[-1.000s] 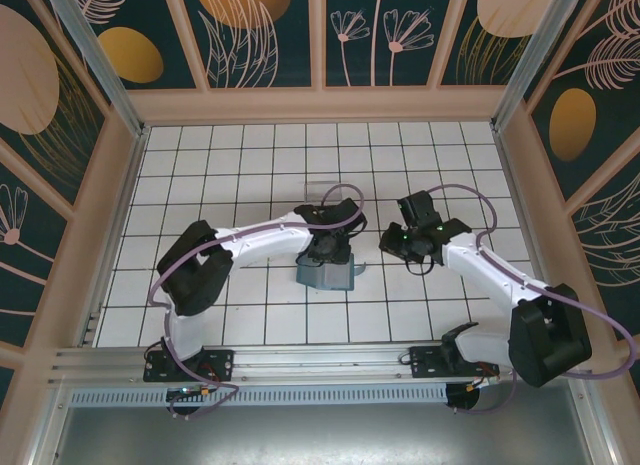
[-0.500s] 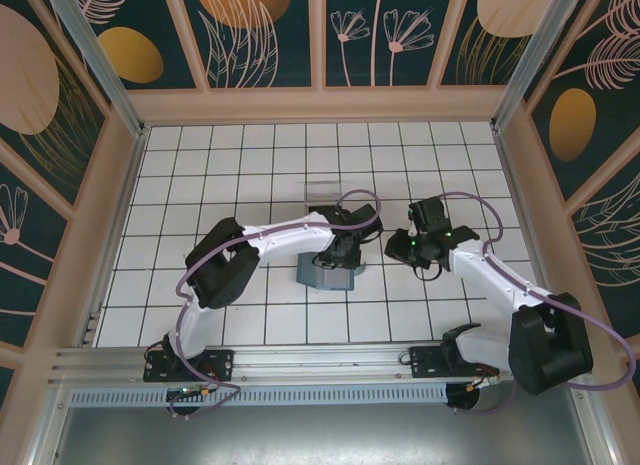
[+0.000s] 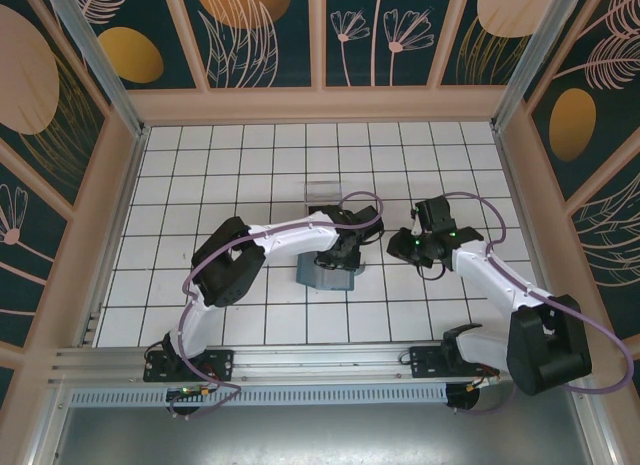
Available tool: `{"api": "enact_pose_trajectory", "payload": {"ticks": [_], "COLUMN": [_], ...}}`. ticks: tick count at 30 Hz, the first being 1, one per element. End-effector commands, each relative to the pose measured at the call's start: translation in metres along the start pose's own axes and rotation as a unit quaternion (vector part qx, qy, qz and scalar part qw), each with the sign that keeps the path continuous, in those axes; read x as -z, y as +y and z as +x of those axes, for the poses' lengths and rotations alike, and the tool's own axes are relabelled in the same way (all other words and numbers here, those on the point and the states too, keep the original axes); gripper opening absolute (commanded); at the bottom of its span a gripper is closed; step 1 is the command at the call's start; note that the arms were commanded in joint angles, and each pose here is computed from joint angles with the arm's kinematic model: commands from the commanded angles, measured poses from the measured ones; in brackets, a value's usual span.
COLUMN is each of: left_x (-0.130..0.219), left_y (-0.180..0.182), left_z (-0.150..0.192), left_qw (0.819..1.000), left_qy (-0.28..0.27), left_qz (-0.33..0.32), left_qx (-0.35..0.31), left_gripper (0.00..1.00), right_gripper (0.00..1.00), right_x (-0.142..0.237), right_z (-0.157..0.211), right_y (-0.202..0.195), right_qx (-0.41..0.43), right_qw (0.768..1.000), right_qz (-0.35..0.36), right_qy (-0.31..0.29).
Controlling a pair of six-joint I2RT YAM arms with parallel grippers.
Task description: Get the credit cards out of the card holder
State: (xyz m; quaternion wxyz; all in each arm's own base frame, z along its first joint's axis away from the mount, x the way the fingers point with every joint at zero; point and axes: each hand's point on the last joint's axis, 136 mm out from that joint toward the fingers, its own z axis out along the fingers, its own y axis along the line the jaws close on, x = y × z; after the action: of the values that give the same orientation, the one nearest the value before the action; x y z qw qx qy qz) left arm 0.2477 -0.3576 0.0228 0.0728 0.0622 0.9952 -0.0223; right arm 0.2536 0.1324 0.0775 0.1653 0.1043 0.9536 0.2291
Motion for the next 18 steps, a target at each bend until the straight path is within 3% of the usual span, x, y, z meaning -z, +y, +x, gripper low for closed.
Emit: {"api": "enact_pose_trajectory", "payload": {"ticks": [1, 14, 18], "left_x": [-0.015, 0.003, 0.015], "left_y": [0.011, 0.01, 0.001], "left_z": [0.014, 0.002, -0.003], "left_qw": [0.999, 1.0, 0.999], "left_qy": [0.025, -0.019, -0.033], "left_qz": [-0.03, -0.003, 0.04], "left_qx": [0.0, 0.007, 0.012], "left_gripper": [0.39, 0.22, 0.2], "right_gripper": [0.26, 0.26, 0.26], "right_x": [-0.001, 0.003, 0.003], "right_z": [0.004, 0.005, 0.007], "right_y": [-0.003, 0.005, 0.013], "right_qx": [0.005, 0.009, 0.016], "right_qw": [1.0, 1.0, 1.0], "right_qz": [-0.006, -0.012, -0.014], "right_qy": [0.003, 0.006, 0.011]}}
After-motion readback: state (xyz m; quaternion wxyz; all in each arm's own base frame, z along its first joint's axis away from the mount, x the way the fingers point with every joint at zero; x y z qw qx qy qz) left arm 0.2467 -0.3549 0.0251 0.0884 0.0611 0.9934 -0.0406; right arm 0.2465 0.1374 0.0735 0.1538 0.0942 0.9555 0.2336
